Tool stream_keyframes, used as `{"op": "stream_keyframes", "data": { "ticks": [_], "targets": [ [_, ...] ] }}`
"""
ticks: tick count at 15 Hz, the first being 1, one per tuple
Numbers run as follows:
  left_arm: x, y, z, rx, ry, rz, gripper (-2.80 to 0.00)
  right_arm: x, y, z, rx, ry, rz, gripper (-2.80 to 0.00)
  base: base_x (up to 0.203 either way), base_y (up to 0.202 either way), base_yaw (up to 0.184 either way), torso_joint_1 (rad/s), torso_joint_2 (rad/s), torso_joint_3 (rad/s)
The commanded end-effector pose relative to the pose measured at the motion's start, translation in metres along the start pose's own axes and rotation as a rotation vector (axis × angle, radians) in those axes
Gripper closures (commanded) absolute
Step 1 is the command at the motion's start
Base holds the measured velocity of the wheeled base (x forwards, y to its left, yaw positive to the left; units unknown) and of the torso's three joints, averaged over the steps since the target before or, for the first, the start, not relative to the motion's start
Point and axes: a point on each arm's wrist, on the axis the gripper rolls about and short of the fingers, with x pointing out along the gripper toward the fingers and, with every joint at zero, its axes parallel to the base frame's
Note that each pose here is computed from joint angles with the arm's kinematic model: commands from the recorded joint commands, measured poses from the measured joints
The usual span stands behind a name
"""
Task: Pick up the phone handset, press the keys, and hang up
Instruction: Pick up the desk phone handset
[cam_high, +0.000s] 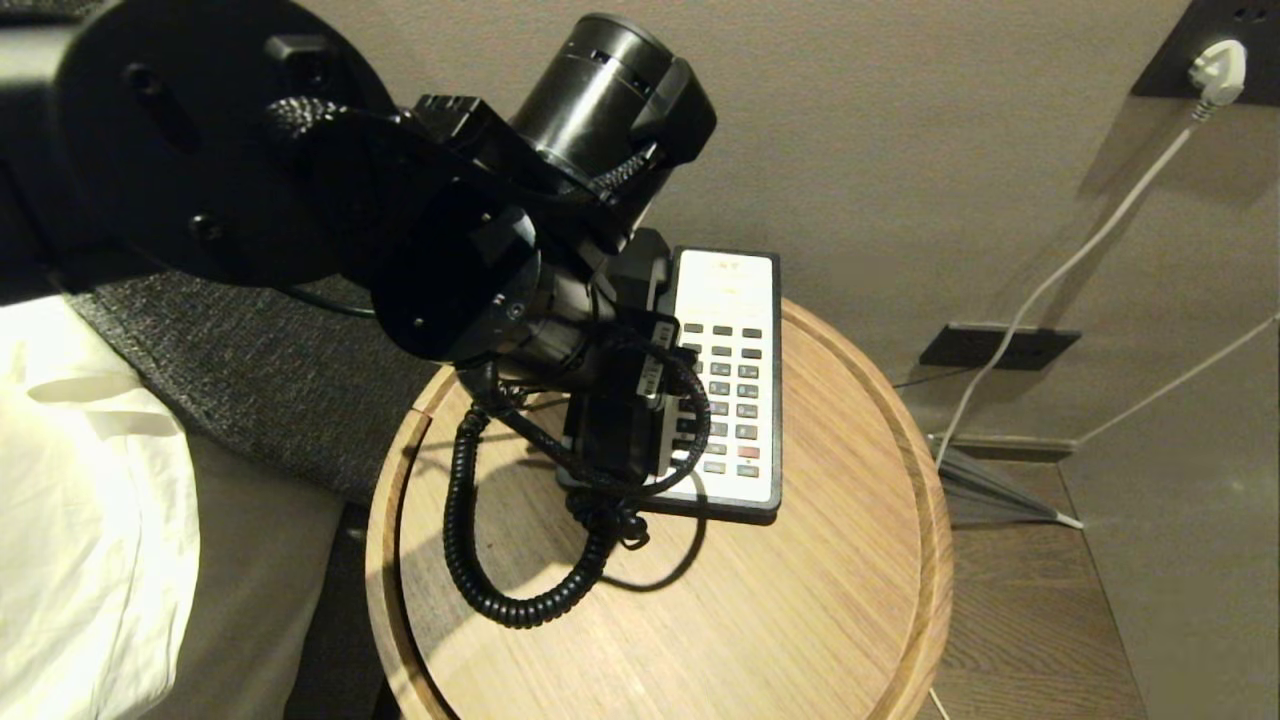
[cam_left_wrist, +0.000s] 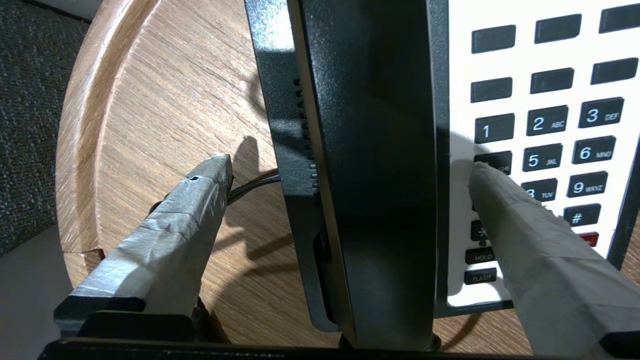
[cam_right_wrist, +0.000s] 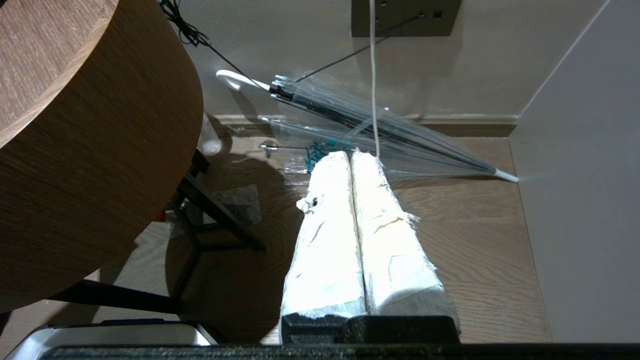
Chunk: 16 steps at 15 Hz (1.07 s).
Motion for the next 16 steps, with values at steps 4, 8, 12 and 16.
{"op": "stream_keyframes", "data": {
  "ticks": [4,8,12,16],
  "targets": [
    [0.001,0.000,0.000,-0.009,-0.006,0.003,0.00,0.001,0.000,-0.006,0.001,0.019,-0.001,0.00,0.000,0.000,0.000,0.000,0.00,0.000],
    [0.001,-0.001,0.001,-0.012,-0.016,0.011,0.00,0.001,0.000,-0.006,0.001,0.019,-0.001,0.00,0.000,0.000,0.000,0.000,0.00,0.000],
    [0.003,-0.001,0.001,-0.014,-0.014,0.013,0.00,0.001,0.000,-0.006,0.001,0.019,0.000,0.00,0.000,0.000,0.000,0.000,0.00,0.000],
    [-0.015,0.005,0.005,-0.029,-0.052,0.004,0.00,0.001,0.000,-0.006,0.001,0.019,-0.001,0.00,0.000,0.000,0.000,0.000,0.00,0.000]
  ]
}}
